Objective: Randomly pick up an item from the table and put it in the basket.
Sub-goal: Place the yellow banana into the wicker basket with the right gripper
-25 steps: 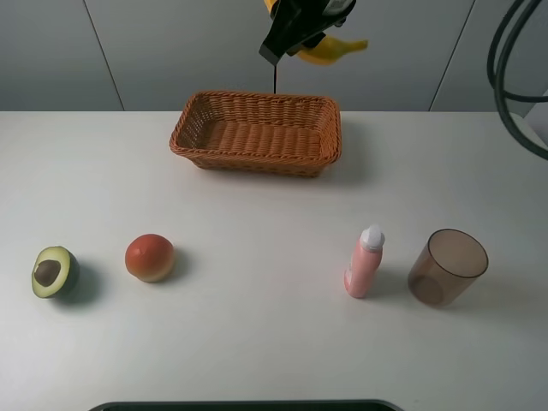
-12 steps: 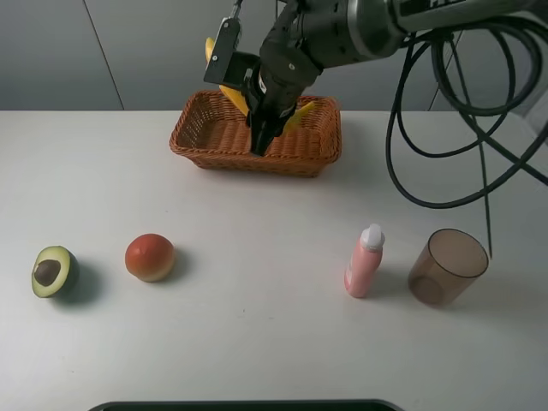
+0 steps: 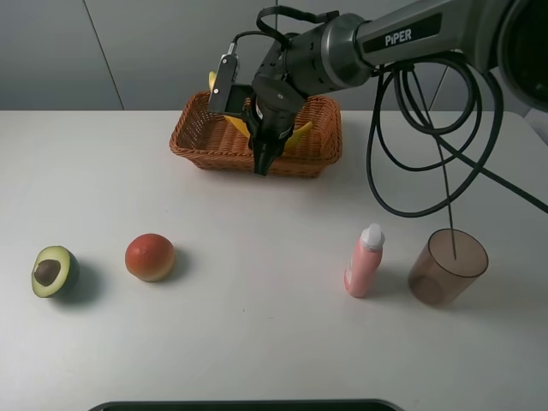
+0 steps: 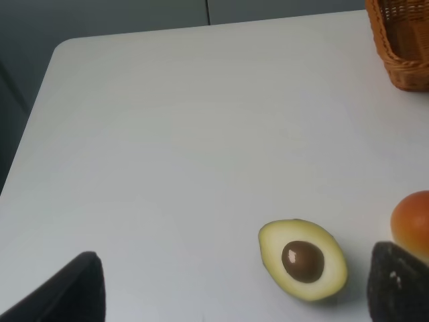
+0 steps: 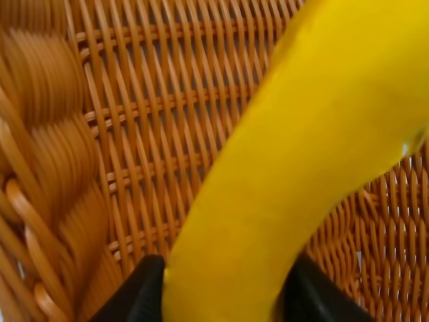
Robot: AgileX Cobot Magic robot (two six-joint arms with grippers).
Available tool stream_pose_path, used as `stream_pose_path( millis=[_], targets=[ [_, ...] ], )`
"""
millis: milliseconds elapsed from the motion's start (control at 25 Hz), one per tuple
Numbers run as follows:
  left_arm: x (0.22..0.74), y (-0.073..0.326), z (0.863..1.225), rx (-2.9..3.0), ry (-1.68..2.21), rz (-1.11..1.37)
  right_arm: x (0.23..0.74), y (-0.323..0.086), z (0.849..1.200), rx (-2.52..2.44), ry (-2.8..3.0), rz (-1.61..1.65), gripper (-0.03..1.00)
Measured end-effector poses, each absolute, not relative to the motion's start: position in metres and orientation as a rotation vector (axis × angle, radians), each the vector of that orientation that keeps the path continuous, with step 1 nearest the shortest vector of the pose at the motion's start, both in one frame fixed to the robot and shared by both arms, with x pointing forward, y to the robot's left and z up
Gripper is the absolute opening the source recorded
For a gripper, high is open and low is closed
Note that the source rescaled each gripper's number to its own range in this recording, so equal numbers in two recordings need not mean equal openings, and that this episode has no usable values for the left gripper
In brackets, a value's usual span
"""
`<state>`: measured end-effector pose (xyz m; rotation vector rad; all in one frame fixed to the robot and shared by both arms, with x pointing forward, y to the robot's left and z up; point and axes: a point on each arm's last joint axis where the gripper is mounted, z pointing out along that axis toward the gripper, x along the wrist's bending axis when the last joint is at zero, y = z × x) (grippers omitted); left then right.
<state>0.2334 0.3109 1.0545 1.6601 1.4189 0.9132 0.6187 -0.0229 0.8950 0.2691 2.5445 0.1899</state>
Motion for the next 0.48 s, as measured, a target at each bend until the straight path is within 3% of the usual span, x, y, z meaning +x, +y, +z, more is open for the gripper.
stream_pose_path(
  millis=[320,360,400,440,480],
  targets=[
    [0.2334,0.3109,1.0545,1.66,1.419,0.913,0.6186,-0.0238,0.8952,0.31,2.545,0.184,0.0],
    [0.2334,0.3109,1.0545,1.66,1.419,0.913,0.6186,-0.0238,0.8952,0.314,2.545,0.185,0.1],
    [0.2334,0.3109,1.0545,1.66,1.419,0.913,0.6191,-0.0236,0.8958,0.314,2.542,0.186,0.38],
    [0.2334,0.3109,1.0545,1.66,1.419,0.913,0.62,-0.0243,0.8962,0.32,2.54,0.187,0.71],
    [0.2334,0.3109,1.0545,1.66,1.419,0.913,0.6204,-0.0249,0.8962,0.322,2.54,0.187,0.86]
  ],
)
